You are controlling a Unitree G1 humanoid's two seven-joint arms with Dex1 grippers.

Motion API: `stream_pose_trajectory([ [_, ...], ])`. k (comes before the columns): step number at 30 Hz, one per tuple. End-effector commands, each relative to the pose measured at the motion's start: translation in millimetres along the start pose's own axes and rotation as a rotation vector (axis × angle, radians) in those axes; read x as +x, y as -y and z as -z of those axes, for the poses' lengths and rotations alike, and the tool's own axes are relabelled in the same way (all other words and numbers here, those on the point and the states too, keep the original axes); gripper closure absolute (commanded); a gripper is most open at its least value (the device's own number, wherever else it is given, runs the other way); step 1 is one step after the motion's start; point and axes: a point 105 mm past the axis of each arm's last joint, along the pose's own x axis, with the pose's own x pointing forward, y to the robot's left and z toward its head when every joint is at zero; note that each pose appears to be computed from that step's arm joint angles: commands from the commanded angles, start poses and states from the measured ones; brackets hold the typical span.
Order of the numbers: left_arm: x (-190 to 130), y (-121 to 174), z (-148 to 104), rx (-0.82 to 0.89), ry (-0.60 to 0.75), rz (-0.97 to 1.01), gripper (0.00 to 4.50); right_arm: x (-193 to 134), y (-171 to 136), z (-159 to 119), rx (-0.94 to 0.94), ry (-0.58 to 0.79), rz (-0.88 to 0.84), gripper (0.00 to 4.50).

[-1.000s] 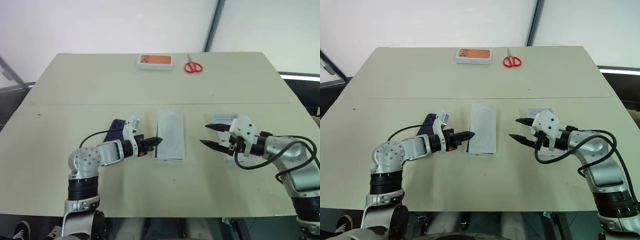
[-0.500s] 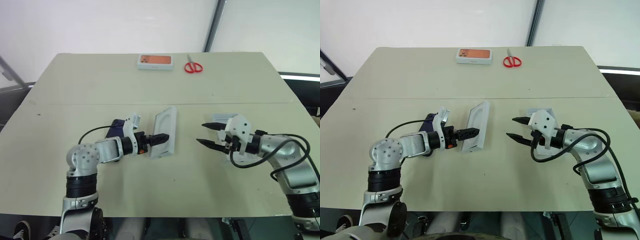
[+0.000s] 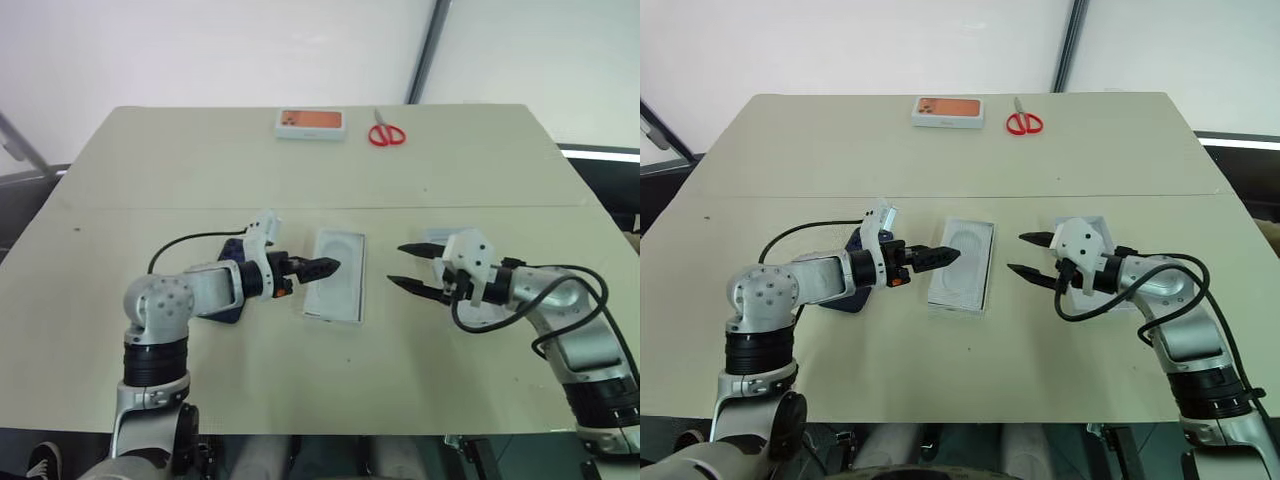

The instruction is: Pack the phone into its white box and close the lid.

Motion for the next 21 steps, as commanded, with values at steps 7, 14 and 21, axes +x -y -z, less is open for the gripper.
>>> stream_pose_trajectory([
  [7, -28, 1, -25, 0.129, 0.139, 0.014, 0.0, 34, -4, -32, 0.016, 0.142, 0.01, 1.91],
  [14, -79, -29, -54, 0.303, 0.272, -0.052, 0.0, 74, -22, -30, 0.012, 0.113, 0.001, 4.47],
  [21, -113, -50, -47, 0.426, 0.261, -0.095, 0.0, 102, -48, -14, -0.127, -0.012, -0.104, 4.47],
])
